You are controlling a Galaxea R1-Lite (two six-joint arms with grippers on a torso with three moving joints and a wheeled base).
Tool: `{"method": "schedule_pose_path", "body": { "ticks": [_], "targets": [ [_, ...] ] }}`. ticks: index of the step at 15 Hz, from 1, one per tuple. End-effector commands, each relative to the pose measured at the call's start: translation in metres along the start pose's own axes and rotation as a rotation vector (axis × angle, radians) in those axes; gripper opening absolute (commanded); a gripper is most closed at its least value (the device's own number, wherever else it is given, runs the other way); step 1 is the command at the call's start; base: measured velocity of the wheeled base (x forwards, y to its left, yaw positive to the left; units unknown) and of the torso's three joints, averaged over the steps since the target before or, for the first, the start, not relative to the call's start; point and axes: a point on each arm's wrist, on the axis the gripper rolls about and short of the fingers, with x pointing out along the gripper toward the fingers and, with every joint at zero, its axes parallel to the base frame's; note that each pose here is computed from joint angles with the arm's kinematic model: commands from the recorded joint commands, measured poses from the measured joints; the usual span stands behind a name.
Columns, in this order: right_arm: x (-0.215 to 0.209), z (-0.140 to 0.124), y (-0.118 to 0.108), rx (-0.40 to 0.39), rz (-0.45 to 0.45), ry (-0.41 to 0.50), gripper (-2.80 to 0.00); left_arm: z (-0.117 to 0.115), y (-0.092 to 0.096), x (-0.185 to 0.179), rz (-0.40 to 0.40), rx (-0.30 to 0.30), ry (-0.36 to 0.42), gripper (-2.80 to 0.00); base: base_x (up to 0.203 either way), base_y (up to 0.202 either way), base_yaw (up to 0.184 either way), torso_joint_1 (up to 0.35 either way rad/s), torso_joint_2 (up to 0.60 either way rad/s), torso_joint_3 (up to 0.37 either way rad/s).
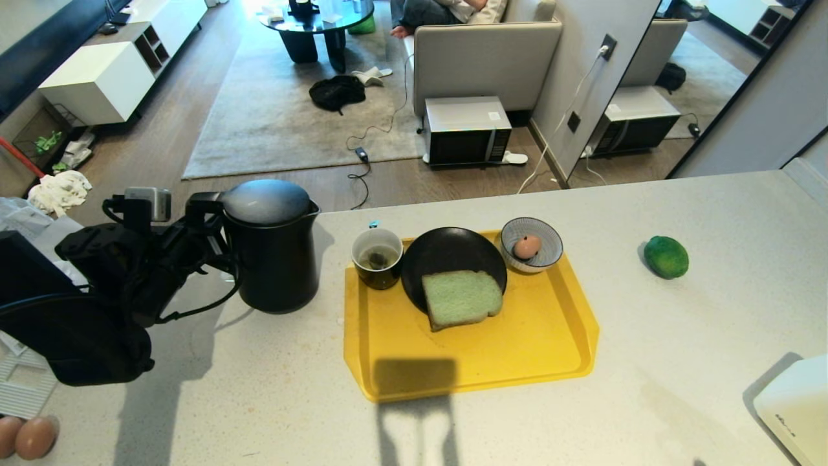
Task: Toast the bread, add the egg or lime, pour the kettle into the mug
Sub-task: Put the kettle back
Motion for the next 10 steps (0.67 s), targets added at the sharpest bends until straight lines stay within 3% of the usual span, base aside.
{"method": "schedule_pose_path", "body": {
  "ticks": [1,7,10],
  "targets": [
    [0.000,0.000,0.000,0.000,0.000,0.001,-2.80,-0.013,-0.004,-0.005,-0.009,0.008,0.046,-2.80,0.000,0.000,0.000,0.000,0.00,0.000],
    [0.000,0.000,0.000,0.000,0.000,0.001,-2.80,-0.026,-0.010,-0.032,-0.022,0.028,0.158,-2.80,0.000,0.000,0.000,0.000,0.00,0.000],
    [0.000,0.000,0.000,0.001,0.000,0.000,-2.80,-0.028,-0.002,-0.046,0.002,0.050,0.200,-2.80,0.000,0.000,0.000,0.000,0.00,0.000]
  ]
}}
